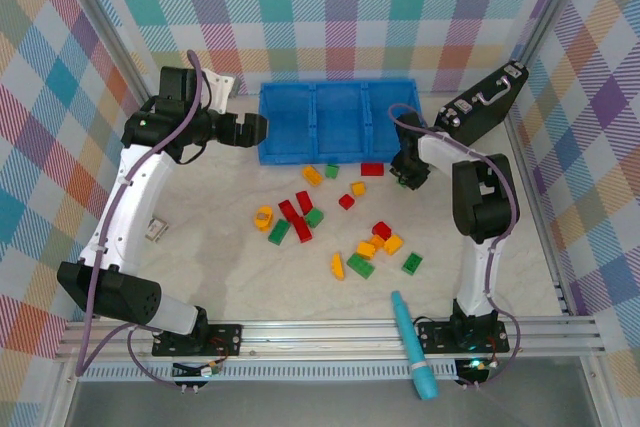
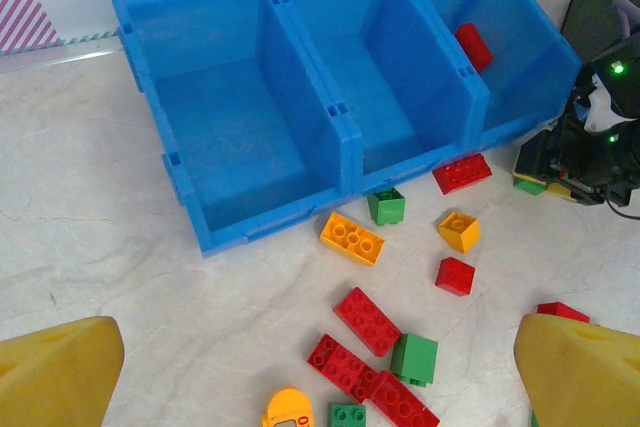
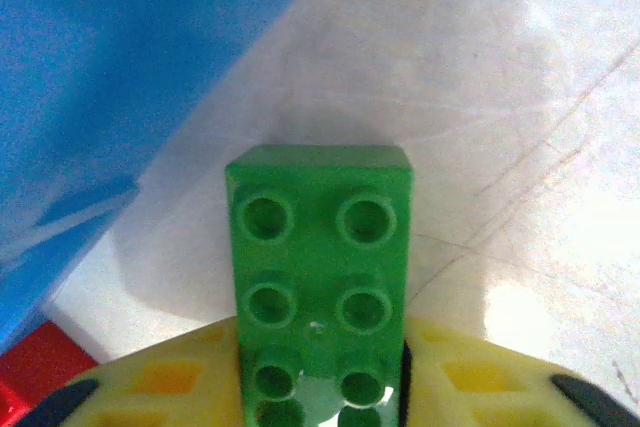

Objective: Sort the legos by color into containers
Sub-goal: Pick up the lego from the middle-right of the table, then place the lego in the container.

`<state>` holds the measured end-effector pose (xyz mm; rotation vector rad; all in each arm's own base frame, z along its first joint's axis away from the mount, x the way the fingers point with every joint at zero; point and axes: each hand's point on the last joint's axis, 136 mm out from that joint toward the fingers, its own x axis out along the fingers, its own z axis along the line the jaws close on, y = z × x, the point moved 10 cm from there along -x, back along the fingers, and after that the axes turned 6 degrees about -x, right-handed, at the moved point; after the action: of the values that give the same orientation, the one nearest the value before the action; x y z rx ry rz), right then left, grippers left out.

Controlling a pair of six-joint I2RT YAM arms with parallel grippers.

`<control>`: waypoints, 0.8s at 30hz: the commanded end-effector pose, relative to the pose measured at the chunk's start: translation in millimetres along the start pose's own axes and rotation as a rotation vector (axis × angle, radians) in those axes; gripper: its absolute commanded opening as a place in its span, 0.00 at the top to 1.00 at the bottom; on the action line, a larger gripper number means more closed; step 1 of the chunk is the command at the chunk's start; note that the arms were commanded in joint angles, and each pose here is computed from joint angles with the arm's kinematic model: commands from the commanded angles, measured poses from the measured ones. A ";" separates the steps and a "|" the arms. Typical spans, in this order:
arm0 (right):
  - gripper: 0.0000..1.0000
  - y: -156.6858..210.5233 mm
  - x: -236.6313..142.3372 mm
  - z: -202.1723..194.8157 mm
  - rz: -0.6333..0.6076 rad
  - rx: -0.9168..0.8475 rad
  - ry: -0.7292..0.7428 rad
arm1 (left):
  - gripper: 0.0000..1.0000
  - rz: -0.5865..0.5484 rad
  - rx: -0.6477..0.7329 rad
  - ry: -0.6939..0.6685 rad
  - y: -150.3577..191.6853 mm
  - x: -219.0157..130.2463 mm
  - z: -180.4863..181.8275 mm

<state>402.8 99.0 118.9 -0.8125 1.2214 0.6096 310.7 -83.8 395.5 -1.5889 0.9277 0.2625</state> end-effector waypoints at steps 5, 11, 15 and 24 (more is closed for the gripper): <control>0.77 27.3 8.5 -14.9 0.129 -0.152 0.068 | 0.00 -0.015 0.030 -0.004 1.3 -11.1 -5.5; 0.78 46.8 -60.1 11.1 0.056 -0.465 0.003 | 0.00 -0.023 0.041 -0.020 1.4 -13.9 -5.0; 0.78 39.4 -112.3 36.7 -0.060 -0.612 -0.095 | 0.00 -0.029 0.042 -0.015 0.8 -16.0 -6.0; 0.75 22.4 -131.5 119.1 -0.358 -1.048 -0.316 | 0.00 -0.039 0.050 -0.008 -1.0 -16.9 -6.8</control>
<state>403.0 190.9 273.6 -1.4812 0.5311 0.9722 305.8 -81.0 401.2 -1.5710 0.8914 0.2542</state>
